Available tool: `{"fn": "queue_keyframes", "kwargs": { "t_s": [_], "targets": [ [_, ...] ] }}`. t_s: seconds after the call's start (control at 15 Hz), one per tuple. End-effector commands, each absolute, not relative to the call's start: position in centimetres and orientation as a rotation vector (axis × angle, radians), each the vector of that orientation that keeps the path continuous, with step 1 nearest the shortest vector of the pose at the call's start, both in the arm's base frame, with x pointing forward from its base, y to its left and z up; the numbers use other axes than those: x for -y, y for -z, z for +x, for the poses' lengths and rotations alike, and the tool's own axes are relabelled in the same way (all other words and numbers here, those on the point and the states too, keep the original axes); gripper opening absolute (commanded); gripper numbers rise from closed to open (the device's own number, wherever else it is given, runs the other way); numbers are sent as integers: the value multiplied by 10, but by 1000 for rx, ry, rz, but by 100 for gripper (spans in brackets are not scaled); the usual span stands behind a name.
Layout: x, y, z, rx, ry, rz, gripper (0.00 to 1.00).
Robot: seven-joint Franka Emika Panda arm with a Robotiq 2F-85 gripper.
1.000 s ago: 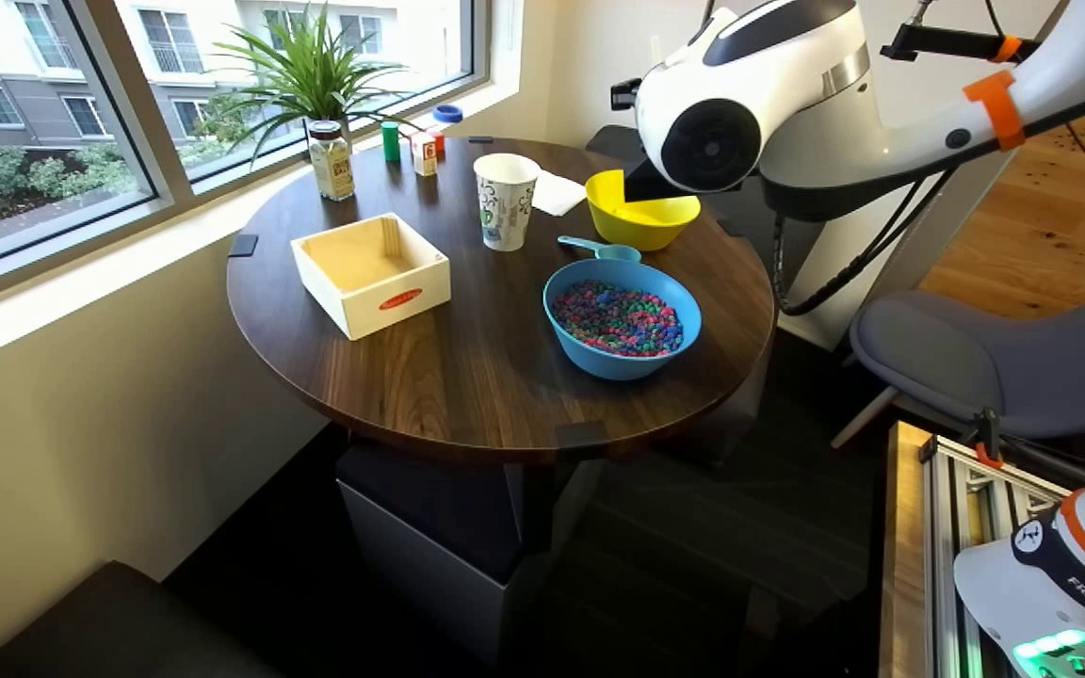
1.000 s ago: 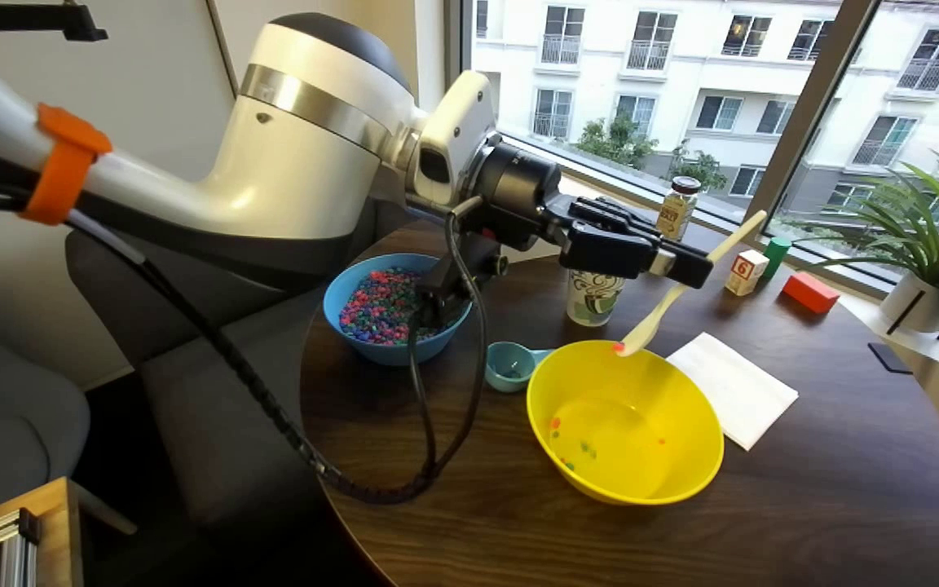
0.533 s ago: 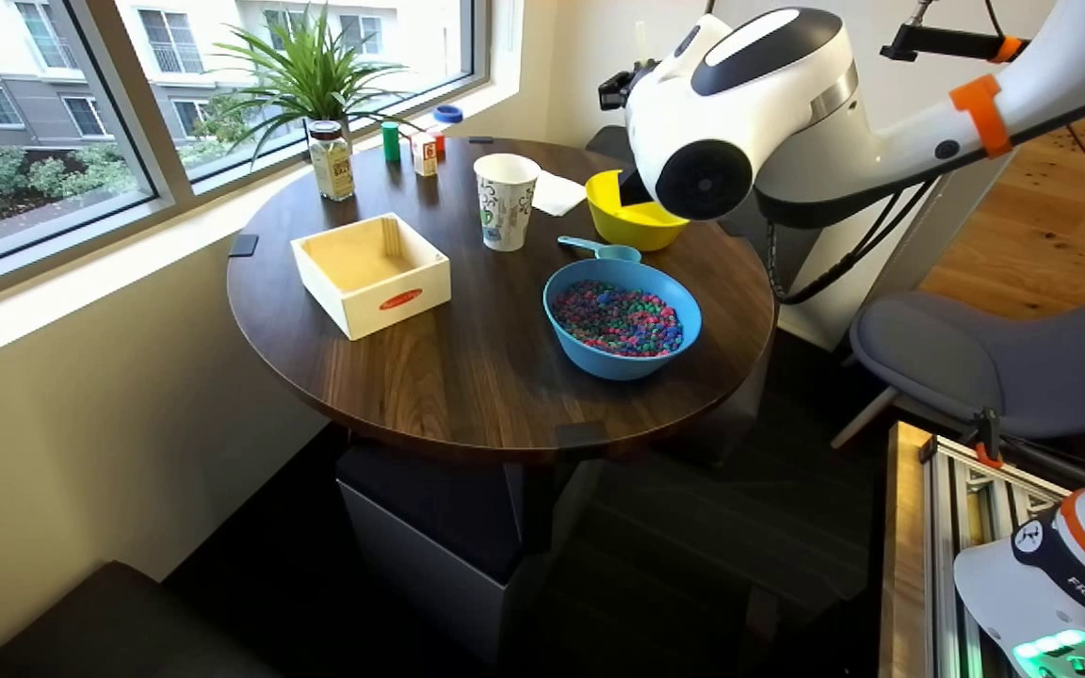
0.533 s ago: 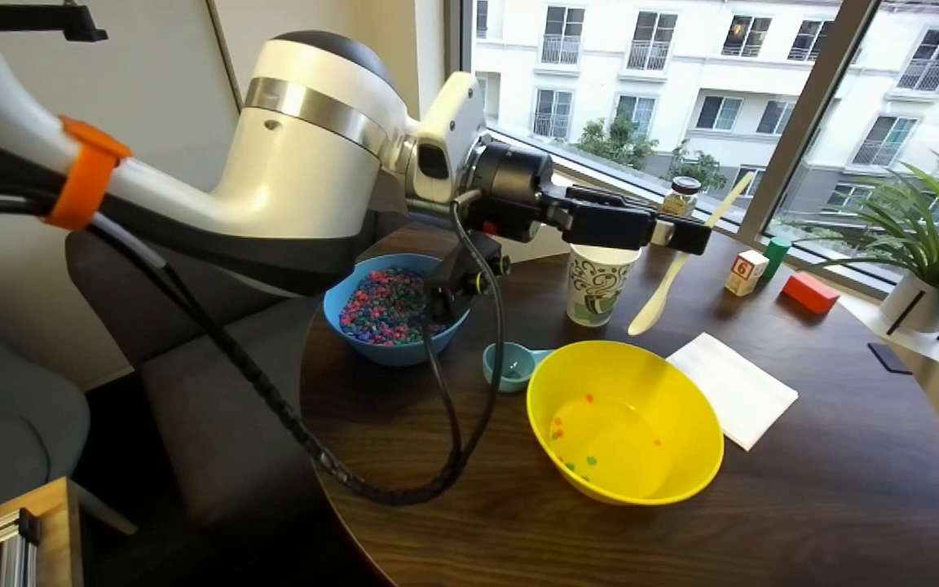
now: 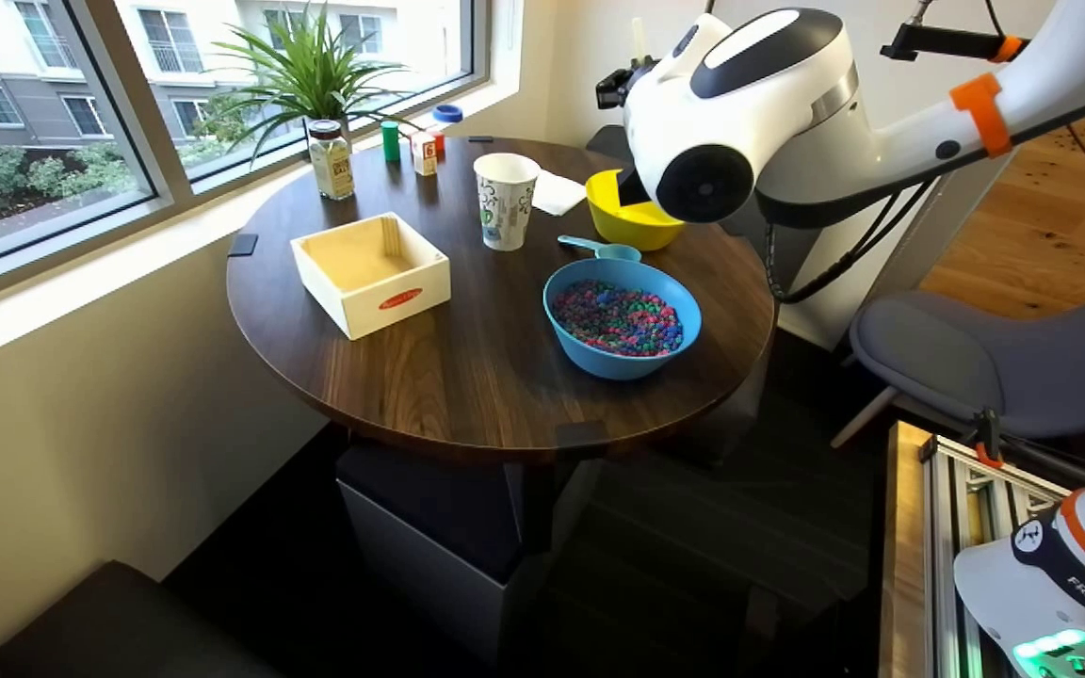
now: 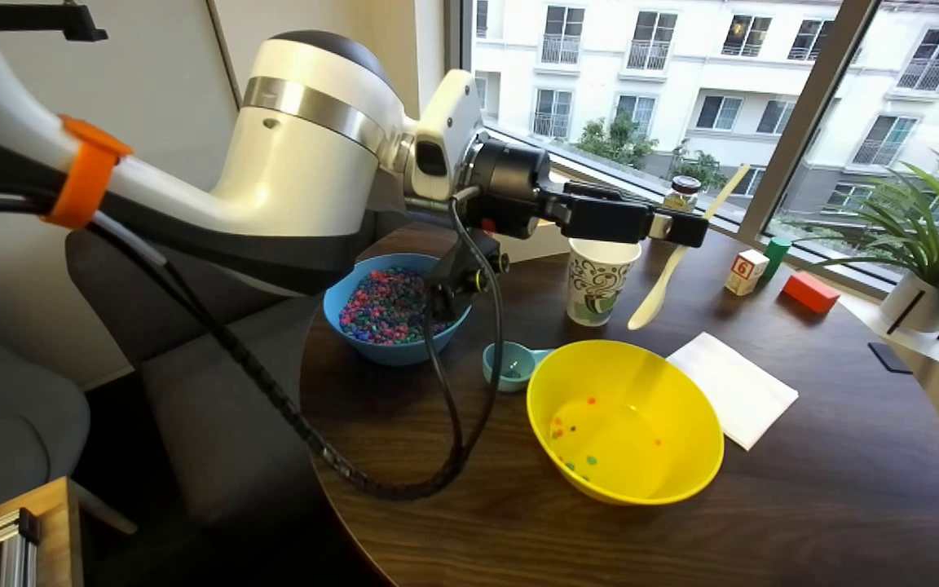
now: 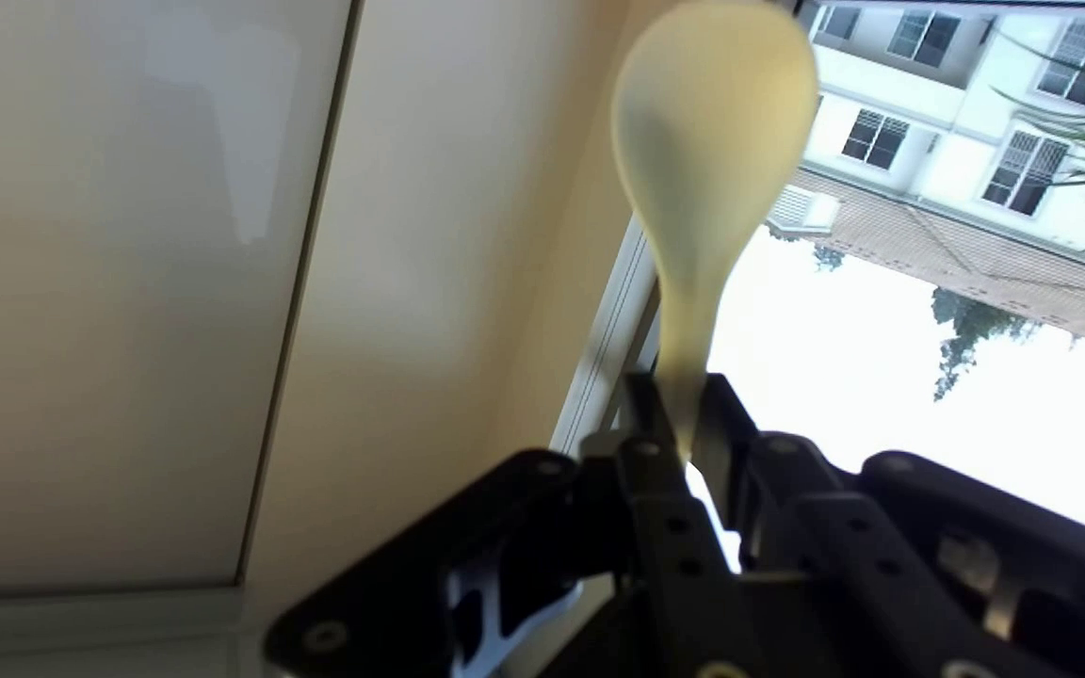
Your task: Use the spoon to take one scoop from the blue bowl, empty it into the measuring cup and then take another scoop and empty into the yellow bowl
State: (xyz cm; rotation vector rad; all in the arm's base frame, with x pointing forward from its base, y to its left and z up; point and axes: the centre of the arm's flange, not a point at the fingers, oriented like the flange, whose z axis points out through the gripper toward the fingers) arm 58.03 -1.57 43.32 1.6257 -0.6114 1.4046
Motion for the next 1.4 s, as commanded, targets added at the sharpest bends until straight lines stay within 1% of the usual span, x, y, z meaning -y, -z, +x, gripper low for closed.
{"fn": "queue_keyframes", "kwargs": {
  "t_s": [0.0, 0.87, 1.33],
  "targets": [
    [19, -437, 576, 714, -1356, 1672, 3],
    [51, -470, 556, 1342, -1046, 1931, 3],
    [44, -473, 548, 1526, -834, 2086, 3]
  ]
}}
